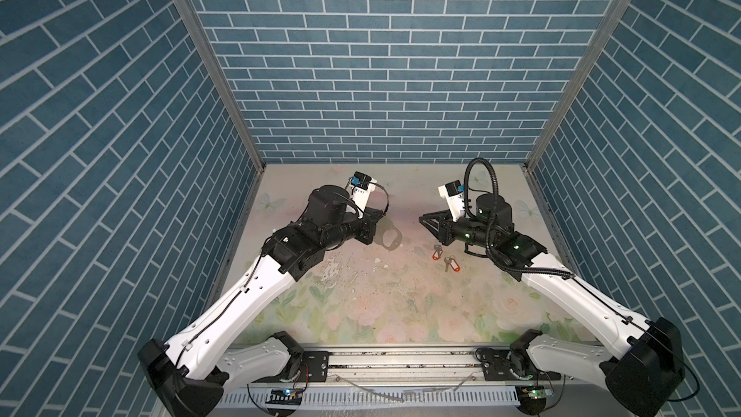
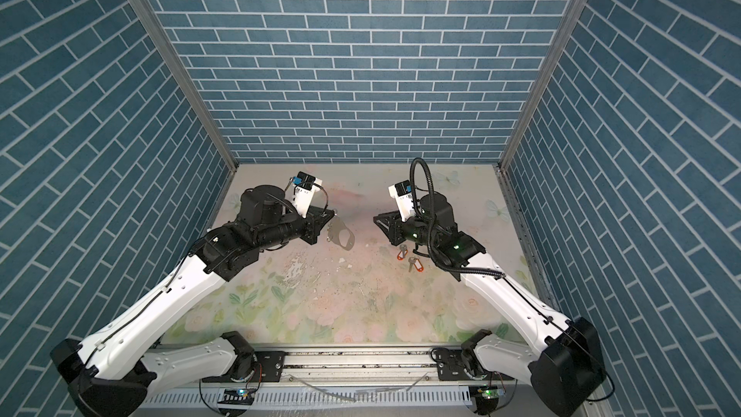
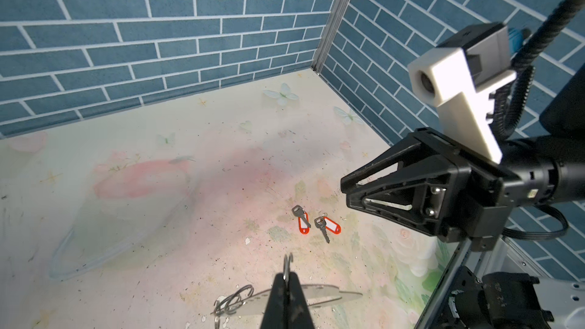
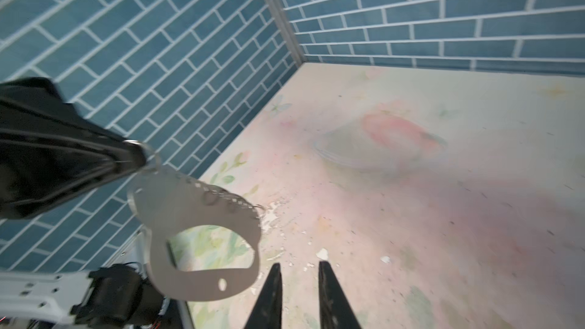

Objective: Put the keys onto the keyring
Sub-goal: 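Lower the open right gripper down to the red-tagged keys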

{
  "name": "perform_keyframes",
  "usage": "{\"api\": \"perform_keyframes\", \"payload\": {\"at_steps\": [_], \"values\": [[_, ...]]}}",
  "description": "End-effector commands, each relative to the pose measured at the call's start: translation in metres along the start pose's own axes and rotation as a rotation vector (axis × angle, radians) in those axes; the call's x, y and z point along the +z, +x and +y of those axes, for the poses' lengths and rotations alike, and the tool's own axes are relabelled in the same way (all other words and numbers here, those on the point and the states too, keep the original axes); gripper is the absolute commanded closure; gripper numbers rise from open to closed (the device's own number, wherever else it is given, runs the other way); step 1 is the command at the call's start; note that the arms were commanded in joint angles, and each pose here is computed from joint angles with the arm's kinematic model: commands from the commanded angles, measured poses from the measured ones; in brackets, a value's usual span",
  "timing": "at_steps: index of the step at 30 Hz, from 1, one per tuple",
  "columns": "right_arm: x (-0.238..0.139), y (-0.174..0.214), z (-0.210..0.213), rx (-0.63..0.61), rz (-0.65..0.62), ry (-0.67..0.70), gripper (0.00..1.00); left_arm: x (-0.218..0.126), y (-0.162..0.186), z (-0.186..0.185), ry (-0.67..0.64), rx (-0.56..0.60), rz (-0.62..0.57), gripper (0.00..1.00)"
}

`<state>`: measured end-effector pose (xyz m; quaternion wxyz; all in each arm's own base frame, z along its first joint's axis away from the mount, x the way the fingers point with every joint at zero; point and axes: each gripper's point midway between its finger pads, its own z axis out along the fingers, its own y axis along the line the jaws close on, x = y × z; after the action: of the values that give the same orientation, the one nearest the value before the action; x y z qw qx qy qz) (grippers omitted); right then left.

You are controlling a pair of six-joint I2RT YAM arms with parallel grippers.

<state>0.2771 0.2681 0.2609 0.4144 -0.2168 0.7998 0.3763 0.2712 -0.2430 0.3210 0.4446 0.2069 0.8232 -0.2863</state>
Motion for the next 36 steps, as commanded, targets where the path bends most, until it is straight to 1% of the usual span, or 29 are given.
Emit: {"api": "perform_keyframes", "payload": {"at_steps": [1,6,10,12,15,17,20,23,27,31,36], "values": [[-0.011,0.033,-0.053,0.069,0.094,0.288,0.78,-0.001,-0.005,0.003,-0.037,-0.02,-0.008,1.0],[-0.016,0.089,-0.094,0.158,0.226,0.477,0.78,0.014,0.012,0.007,-0.074,0.001,0.024,1.0],[-0.017,0.125,-0.115,0.2,0.299,0.569,0.78,0.028,0.029,0.01,-0.084,0.007,0.019,1.0],[-0.017,0.137,-0.126,0.205,0.333,0.616,0.78,0.034,0.037,0.013,-0.088,-0.008,0.013,1.0],[-0.017,0.154,-0.144,0.26,0.366,0.662,0.75,0.043,0.047,0.012,-0.077,-0.027,0.021,1.0],[-0.014,0.157,-0.151,0.292,0.361,0.666,0.72,0.046,0.05,0.01,-0.075,-0.02,0.033,1.0],[-0.01,0.158,-0.157,0.309,0.367,0.672,0.67,0.047,0.052,0.01,-0.08,-0.016,0.041,1.0],[-0.008,0.166,-0.167,0.35,0.386,0.717,0.65,0.048,0.053,0.011,-0.081,-0.016,0.045,1.0],[0.004,0.176,-0.175,0.399,0.4,0.715,0.64,0.048,0.054,0.011,-0.081,-0.013,0.045,1.0],[0.011,0.18,-0.184,0.408,0.391,0.736,0.64,0.047,0.055,0.011,-0.079,-0.015,0.051,1.0],[0.023,0.179,-0.183,0.403,0.389,0.698,0.65,0.045,0.056,0.01,-0.076,-0.017,0.049,1.0]]}}
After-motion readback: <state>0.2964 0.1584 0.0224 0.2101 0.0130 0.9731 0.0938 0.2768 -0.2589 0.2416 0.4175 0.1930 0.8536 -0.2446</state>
